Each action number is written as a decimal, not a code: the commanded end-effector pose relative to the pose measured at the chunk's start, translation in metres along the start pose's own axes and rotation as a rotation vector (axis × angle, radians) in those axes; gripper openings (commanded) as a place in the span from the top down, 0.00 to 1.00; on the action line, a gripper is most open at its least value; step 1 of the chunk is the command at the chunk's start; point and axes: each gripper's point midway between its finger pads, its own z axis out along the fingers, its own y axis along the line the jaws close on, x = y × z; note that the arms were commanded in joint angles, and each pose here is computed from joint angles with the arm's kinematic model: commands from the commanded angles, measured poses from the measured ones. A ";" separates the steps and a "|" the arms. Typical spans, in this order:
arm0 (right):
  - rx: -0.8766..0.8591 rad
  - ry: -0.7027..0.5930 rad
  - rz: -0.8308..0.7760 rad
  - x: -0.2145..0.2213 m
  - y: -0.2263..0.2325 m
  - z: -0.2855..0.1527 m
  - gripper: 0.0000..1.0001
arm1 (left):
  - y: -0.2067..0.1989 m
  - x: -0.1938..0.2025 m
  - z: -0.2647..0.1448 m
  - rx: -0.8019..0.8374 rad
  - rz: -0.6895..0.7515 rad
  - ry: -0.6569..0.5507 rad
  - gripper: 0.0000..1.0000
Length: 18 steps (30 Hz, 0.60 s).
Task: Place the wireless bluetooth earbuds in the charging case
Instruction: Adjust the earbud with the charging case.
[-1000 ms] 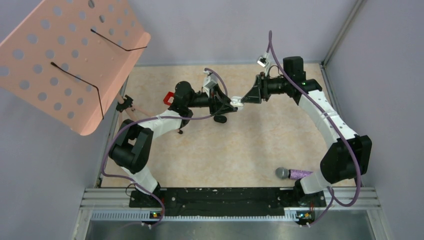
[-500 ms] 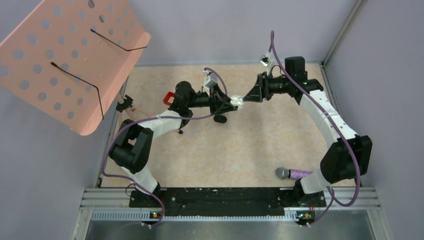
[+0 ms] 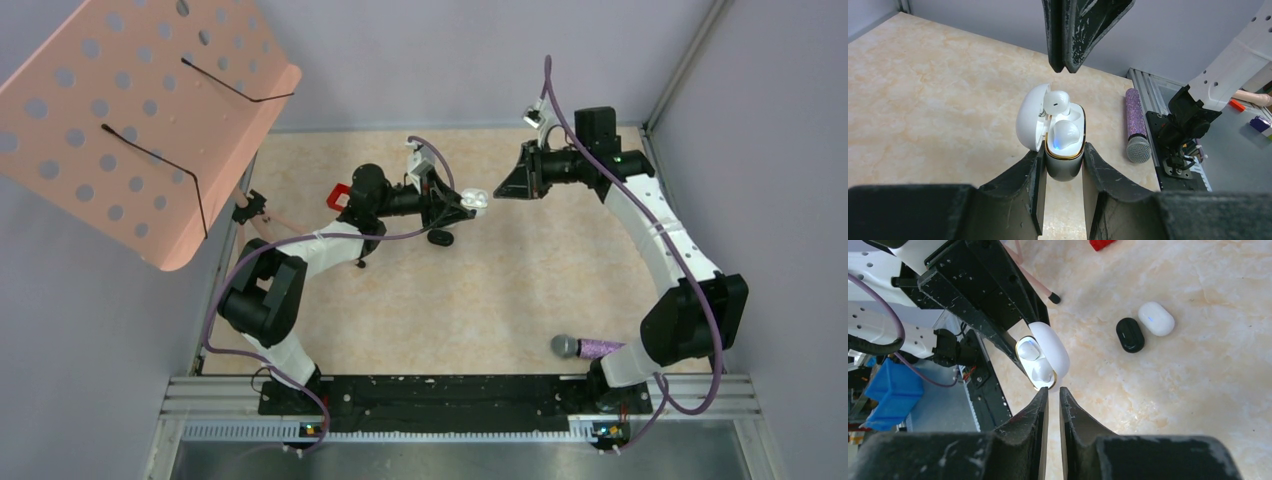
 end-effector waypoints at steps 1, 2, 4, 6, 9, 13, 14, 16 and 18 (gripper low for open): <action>-0.070 0.002 -0.054 -0.008 0.024 0.002 0.88 | -0.001 -0.004 0.001 -0.004 0.039 -0.016 1.00; -0.072 0.006 -0.054 -0.007 0.024 0.004 0.86 | -0.001 -0.005 0.001 -0.004 0.041 -0.016 1.00; -0.078 0.013 -0.060 -0.007 0.027 0.007 0.79 | -0.002 -0.004 0.002 0.002 0.039 -0.011 1.00; -0.078 0.021 -0.065 -0.007 0.029 0.012 0.73 | -0.004 -0.004 0.002 0.014 0.042 -0.007 1.00; -0.050 0.027 -0.073 -0.008 0.025 0.018 0.63 | -0.007 -0.004 0.002 0.027 0.053 -0.003 1.00; -0.016 0.023 -0.073 -0.013 0.015 0.022 0.63 | -0.010 -0.004 0.003 0.036 0.068 0.002 1.00; -0.008 0.026 -0.070 -0.012 0.014 0.024 0.63 | -0.010 -0.004 0.003 0.038 0.070 0.003 1.00; 0.000 0.031 -0.072 -0.011 0.013 0.025 0.63 | -0.011 -0.004 0.004 0.042 0.075 0.003 1.00; 0.017 0.041 -0.071 -0.008 0.010 0.028 0.65 | -0.012 -0.005 0.004 0.046 0.084 0.003 1.00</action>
